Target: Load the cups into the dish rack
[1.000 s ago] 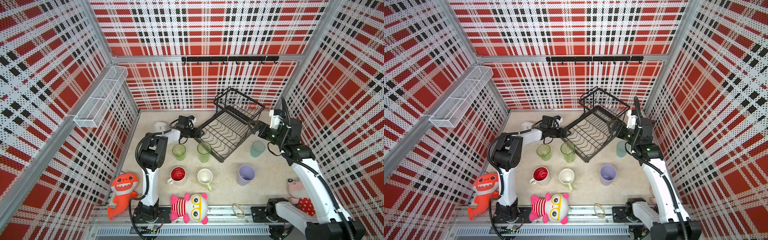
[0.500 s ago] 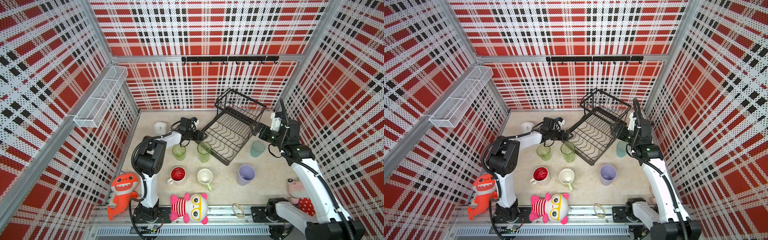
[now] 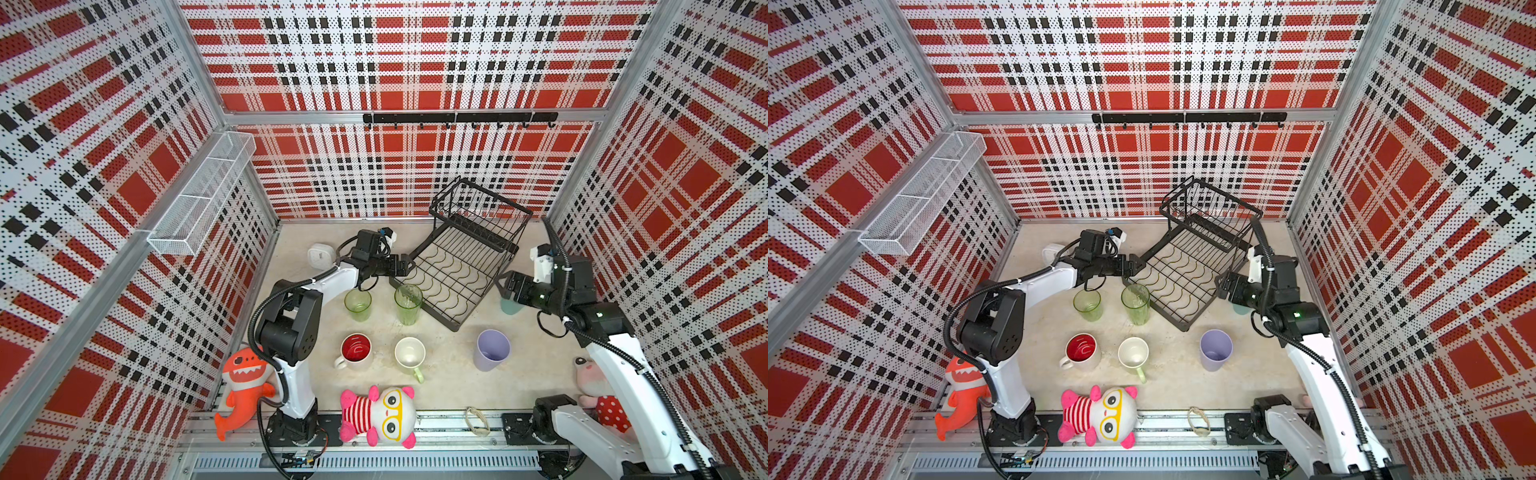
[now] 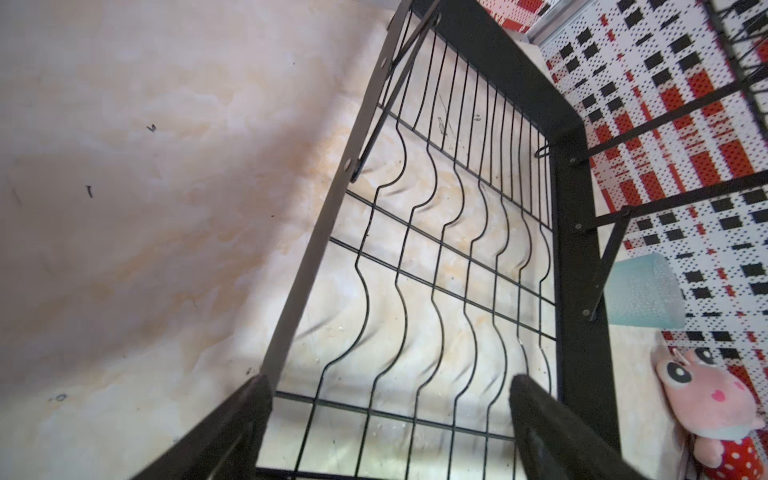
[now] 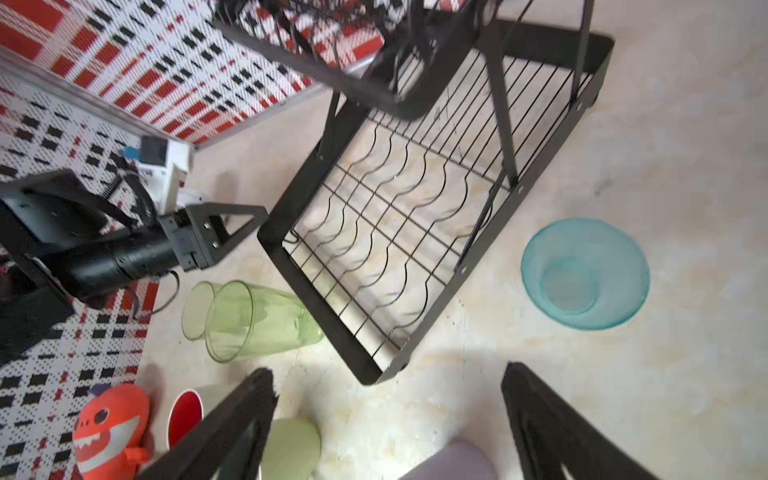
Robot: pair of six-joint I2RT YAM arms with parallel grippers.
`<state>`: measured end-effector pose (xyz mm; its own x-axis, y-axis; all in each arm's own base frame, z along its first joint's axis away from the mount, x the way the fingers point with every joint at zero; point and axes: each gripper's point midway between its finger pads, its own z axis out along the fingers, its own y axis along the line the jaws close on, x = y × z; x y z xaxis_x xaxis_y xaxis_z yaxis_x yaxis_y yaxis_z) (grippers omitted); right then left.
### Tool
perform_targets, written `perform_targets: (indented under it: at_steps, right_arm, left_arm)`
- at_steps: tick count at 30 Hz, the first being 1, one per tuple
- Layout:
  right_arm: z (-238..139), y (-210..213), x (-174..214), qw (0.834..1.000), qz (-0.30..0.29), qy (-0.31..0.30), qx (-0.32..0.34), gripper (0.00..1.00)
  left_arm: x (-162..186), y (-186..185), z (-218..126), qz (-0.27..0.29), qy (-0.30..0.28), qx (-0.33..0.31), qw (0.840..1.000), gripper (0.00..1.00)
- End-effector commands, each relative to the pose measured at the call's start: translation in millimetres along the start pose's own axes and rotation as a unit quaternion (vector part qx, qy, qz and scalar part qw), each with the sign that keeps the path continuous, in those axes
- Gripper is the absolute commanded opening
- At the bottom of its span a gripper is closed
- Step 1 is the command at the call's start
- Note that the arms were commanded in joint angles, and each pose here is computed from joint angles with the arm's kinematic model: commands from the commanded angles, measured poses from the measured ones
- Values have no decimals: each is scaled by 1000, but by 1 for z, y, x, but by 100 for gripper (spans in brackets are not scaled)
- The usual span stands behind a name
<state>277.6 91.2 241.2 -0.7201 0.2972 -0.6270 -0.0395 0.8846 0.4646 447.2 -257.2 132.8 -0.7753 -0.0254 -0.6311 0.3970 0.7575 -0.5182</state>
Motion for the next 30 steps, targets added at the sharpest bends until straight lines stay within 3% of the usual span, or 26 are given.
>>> perform_targets:
  at_steps: [1,5,9,12,15,22,26,30]
  right_arm:
    - [8,-9,45,997,35,65,21,89]
    - [17,-26,77,989,42,124,68,88]
    - [12,-39,88,983,54,136,106,87]
    - [13,-40,108,979,76,162,97,79]
    - [12,-44,124,972,89,189,106,75]
    - [12,-58,130,970,91,177,137,74]
    - [27,-45,144,970,83,203,107,63]
    - [32,-42,148,962,46,235,128,49]
  left_arm:
    - [-32,-21,-30,19,-56,-4,998,92]
    - [-51,-33,-56,22,-98,-3,995,93]
    - [-68,-39,-88,25,-139,-7,990,94]
    - [-76,-46,-109,30,-162,-8,986,95]
    - [-74,-53,-127,34,-176,-13,984,95]
    - [-47,-59,-150,36,-177,-18,983,96]
    - [-41,-75,-162,43,-170,4,984,97]
    - [-41,-93,-179,31,-180,39,982,98]
